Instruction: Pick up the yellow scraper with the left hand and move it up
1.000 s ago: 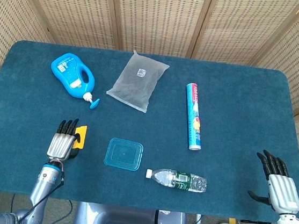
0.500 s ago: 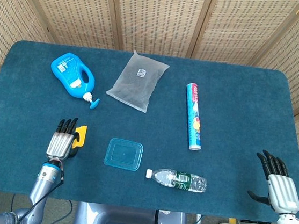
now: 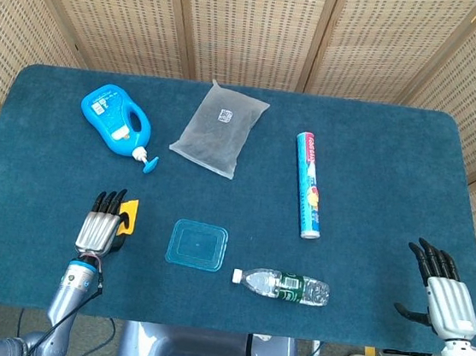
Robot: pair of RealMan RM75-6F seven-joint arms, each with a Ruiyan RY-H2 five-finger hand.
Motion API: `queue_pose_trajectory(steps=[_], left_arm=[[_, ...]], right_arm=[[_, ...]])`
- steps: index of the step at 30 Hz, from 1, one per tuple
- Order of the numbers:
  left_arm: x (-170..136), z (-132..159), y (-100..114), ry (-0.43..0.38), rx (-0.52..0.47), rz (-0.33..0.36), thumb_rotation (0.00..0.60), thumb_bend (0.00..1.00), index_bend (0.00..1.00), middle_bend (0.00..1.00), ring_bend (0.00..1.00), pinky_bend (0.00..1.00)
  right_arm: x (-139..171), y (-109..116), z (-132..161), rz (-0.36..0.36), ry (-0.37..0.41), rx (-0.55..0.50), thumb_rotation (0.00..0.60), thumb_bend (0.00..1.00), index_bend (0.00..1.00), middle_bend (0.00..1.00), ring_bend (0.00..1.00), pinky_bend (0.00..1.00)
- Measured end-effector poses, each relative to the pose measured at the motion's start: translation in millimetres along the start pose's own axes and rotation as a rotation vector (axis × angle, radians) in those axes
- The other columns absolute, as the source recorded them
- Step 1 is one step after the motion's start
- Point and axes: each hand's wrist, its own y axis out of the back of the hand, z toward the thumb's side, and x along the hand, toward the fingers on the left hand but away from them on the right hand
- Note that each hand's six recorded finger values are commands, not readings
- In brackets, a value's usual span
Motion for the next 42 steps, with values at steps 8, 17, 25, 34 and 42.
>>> queue_pose_trajectory(steps=[8,17,25,34,42], left_arm=[[0.9,-0.5,0.6,0.001,-0.003,0.0,0.6,0.47,0.53,0.0,0.0,0.0],[1.7,-0.4,3.3,0.0,-0.009,0.007,0.6,0.47,0.57,0.0,0.0,0.0],[3.6,-3.9,2.9,0.012,-0.015,0.001,0.6,0.47,0.58,0.0,0.0,0.0],[8.1,-5.3,5.2,0.017,-0.017,0.001,0.6,0.47,0.58,0.0,0.0,0.0],[17.4,-4.2,15.3,0.017,-0.016,0.018,0.6,0.47,0.58,0.0,0.0,0.0]], right_arm=[[-0.1,-0.1,0.0,0.0,0.0,0.001,0.6,0.0,0.0,0.0,0.0,0.0],[0.1,-0.2,0.0,0.0,0.0,0.002,0.6,0.0,0.0,0.0,0.0,0.0],[0.1,-0.3,0.1,0.001,0.0,0.002,0.6,0.0,0.0,0.0,0.0,0.0],[0.2,-0.5,0.3,0.001,0.0,0.003,0.6,0.0,0.0,0.0,0.0,0.0],[-0.3,-0.9,-0.9,0.003,-0.003,0.004,0.6,0.0,0.0,0.0,0.0,0.0]])
